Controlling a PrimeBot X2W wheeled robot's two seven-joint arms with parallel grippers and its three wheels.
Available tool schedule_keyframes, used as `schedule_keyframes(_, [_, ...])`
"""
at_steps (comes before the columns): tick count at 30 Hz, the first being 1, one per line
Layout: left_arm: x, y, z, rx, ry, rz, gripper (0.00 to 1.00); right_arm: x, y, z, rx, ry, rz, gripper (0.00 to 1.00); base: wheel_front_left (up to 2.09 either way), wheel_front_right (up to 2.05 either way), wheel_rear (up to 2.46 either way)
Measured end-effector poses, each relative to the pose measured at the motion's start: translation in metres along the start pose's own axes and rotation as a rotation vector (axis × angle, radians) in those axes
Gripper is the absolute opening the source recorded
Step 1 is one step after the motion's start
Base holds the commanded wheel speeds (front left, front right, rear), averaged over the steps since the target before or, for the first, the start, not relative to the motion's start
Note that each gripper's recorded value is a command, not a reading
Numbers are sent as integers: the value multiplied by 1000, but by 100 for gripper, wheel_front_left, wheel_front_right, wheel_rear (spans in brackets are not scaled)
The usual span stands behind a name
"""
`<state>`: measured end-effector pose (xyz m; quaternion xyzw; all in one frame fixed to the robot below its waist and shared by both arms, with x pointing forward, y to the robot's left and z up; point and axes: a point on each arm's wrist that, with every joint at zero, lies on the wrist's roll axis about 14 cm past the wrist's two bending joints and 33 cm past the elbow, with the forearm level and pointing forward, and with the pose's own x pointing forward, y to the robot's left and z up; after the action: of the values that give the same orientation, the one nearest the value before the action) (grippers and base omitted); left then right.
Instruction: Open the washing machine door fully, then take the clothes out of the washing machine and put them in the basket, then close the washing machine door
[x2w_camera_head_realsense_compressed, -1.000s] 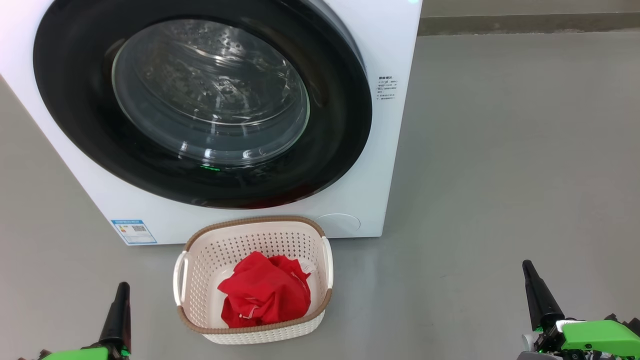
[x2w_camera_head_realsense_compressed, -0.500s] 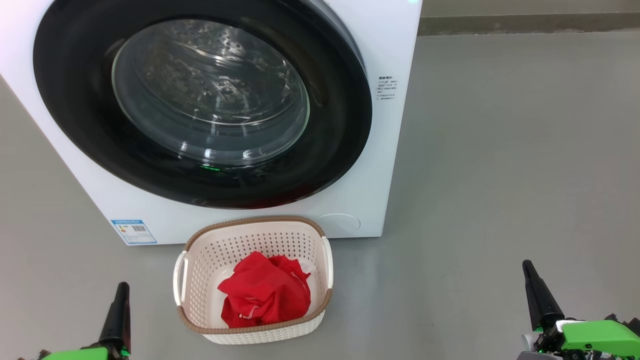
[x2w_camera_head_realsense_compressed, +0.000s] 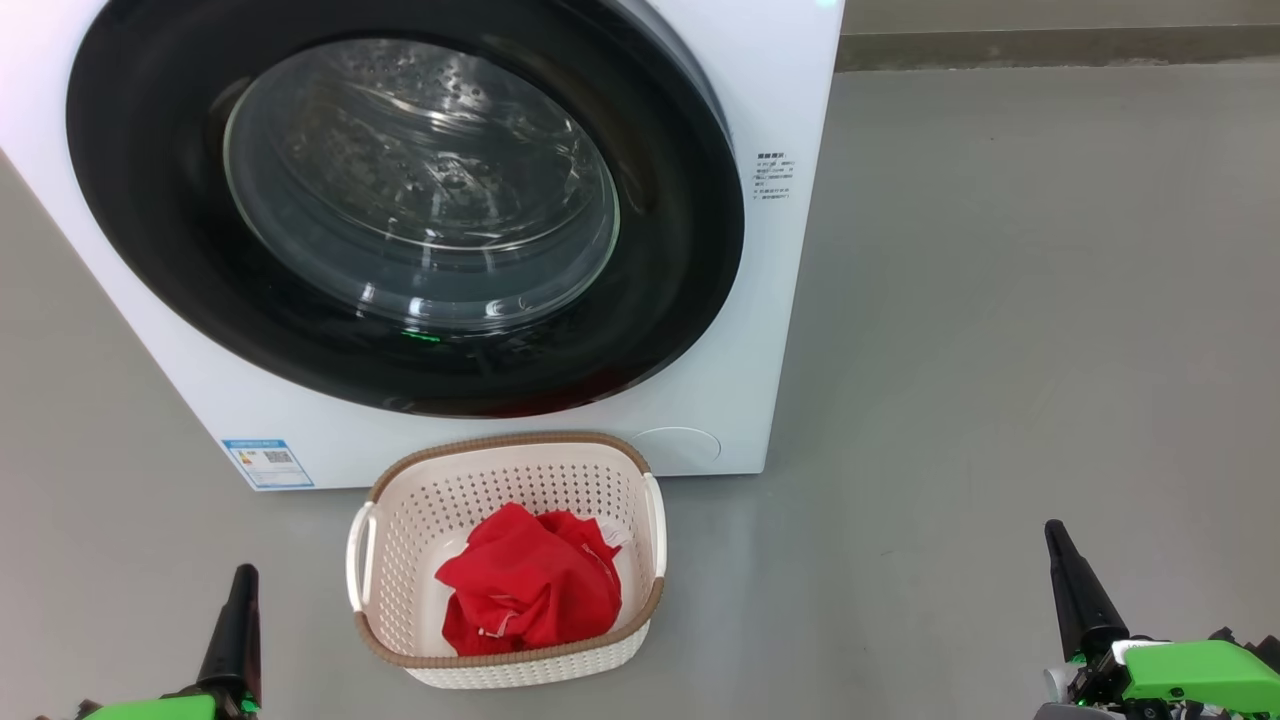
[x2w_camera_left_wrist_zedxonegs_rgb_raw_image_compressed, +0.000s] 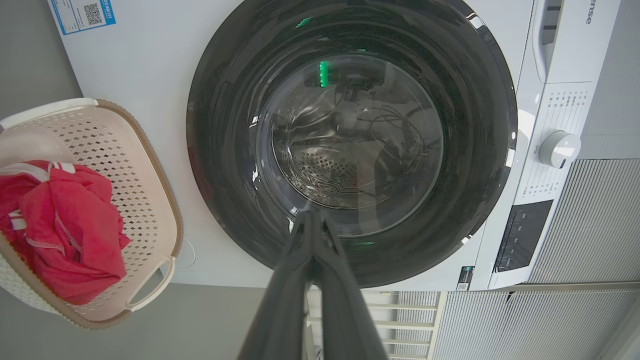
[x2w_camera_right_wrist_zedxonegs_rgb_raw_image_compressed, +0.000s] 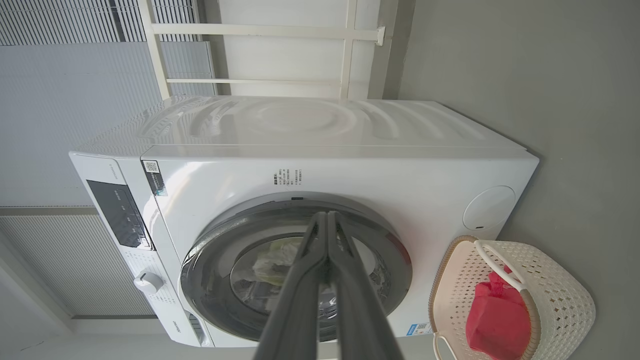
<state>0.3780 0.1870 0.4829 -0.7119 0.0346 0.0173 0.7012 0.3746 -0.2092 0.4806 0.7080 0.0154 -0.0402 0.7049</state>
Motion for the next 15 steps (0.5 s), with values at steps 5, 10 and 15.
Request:
schedule_keyframes(5, [0,0,0,0,0,0,0,0,0,0,0,0,0,0,0,0,0])
schedule_keyframes(10, [0,0,0,0,-1,0,0,0,0,0,0,0,0,0,0,0,0])
schedule_keyframes(15, [0,0,0,0,-1,0,0,0,0,0,0,0,0,0,0,0,0])
